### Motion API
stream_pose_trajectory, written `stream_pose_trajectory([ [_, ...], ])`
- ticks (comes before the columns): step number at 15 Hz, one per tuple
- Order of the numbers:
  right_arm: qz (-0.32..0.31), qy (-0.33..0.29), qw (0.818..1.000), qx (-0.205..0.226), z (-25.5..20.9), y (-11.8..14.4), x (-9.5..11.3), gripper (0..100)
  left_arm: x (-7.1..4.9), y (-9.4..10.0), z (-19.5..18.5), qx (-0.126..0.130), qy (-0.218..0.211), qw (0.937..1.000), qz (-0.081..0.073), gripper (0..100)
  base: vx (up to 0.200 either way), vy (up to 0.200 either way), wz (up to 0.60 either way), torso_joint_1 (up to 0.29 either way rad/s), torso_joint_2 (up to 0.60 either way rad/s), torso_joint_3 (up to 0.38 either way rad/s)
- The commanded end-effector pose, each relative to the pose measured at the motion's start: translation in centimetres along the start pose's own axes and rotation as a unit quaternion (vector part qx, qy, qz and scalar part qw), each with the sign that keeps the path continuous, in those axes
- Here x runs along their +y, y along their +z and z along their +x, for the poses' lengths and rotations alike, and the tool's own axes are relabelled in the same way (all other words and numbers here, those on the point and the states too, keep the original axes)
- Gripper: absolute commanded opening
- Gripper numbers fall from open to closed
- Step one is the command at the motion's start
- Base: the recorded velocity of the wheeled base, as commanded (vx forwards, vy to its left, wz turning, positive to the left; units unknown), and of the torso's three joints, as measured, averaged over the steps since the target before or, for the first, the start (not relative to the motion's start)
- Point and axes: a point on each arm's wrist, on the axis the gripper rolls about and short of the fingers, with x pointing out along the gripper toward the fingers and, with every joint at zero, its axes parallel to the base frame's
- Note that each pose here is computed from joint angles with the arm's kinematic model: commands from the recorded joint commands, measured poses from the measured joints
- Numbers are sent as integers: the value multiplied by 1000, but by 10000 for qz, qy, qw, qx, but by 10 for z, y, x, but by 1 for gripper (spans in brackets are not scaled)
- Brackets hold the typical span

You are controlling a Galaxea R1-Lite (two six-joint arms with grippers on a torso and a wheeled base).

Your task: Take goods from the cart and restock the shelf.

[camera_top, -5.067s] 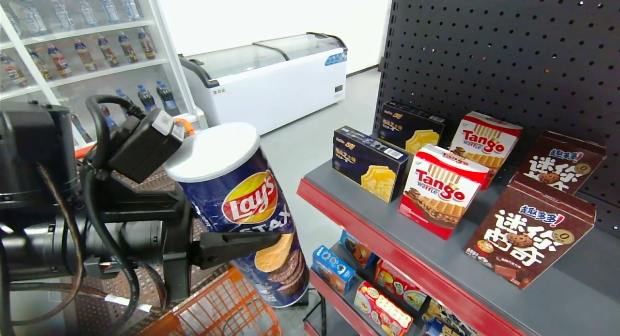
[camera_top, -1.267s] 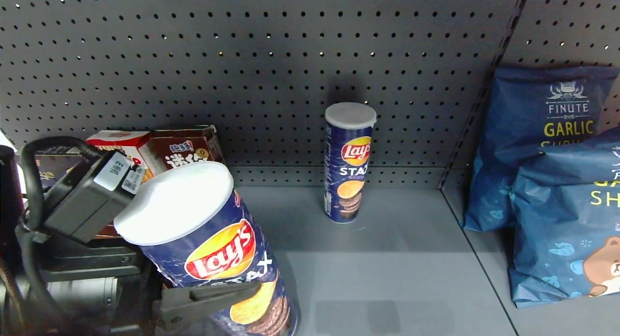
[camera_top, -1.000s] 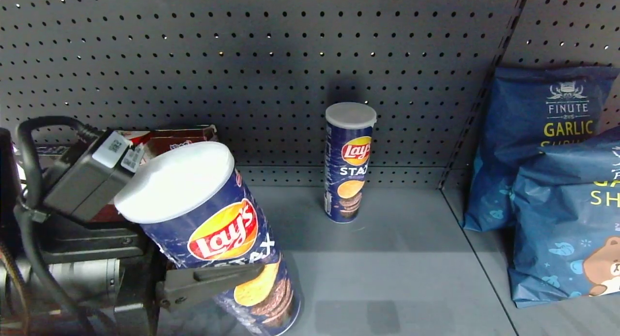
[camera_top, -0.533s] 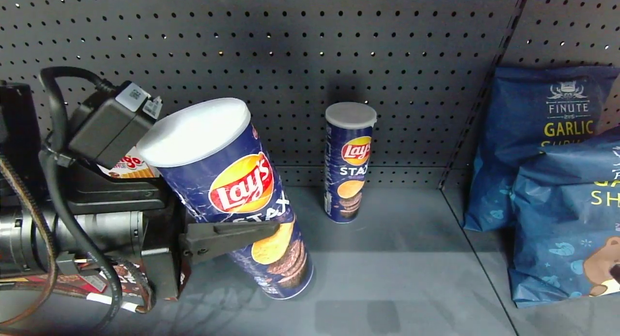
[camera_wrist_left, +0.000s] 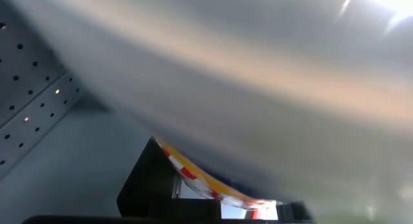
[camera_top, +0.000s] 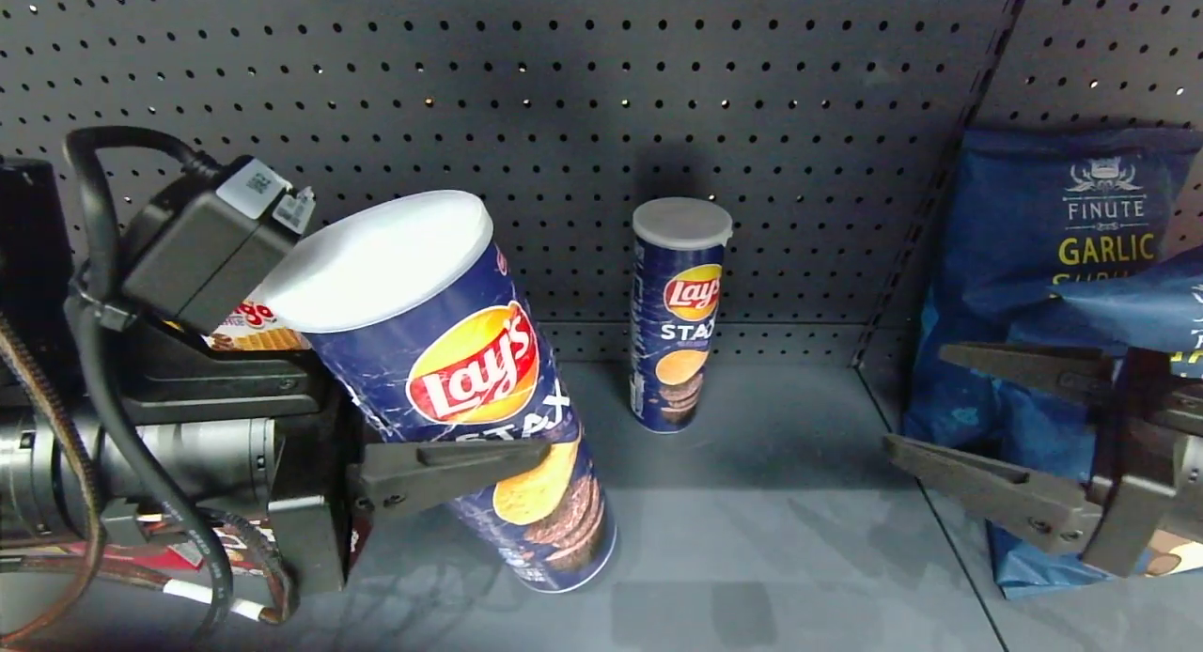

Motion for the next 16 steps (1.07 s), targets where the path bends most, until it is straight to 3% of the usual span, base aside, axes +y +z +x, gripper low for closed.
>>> stream_pose_trajectory([
  [1, -42, 76, 9996, 258, 32, -10, -2, 100, -10, -2, -10, 32, -48, 10000, -13, 0, 0, 0, 0, 0, 0, 0],
  [5, -92, -17, 9991, 416, 53, -14, -6, 100, -17, -16, -16, 217, -88, 9996, -150, 0, 0, 0, 0, 0, 0, 0],
  [8, -71, 17, 9982, 602, 72, -20, -8, 100, -17, -19, -15, 235, -91, 9995, -164, 0, 0, 0, 0, 0, 0, 0],
  [13, -170, -272, 9995, 76, 125, -37, -15, 100, -17, -19, -16, 247, -70, 9995, -186, 0, 0, 0, 0, 0, 0, 0],
  [16, -177, -403, 9990, -29, 141, -46, -17, 100, -17, -22, -16, 284, -69, 9993, -214, 0, 0, 0, 0, 0, 0, 0],
])
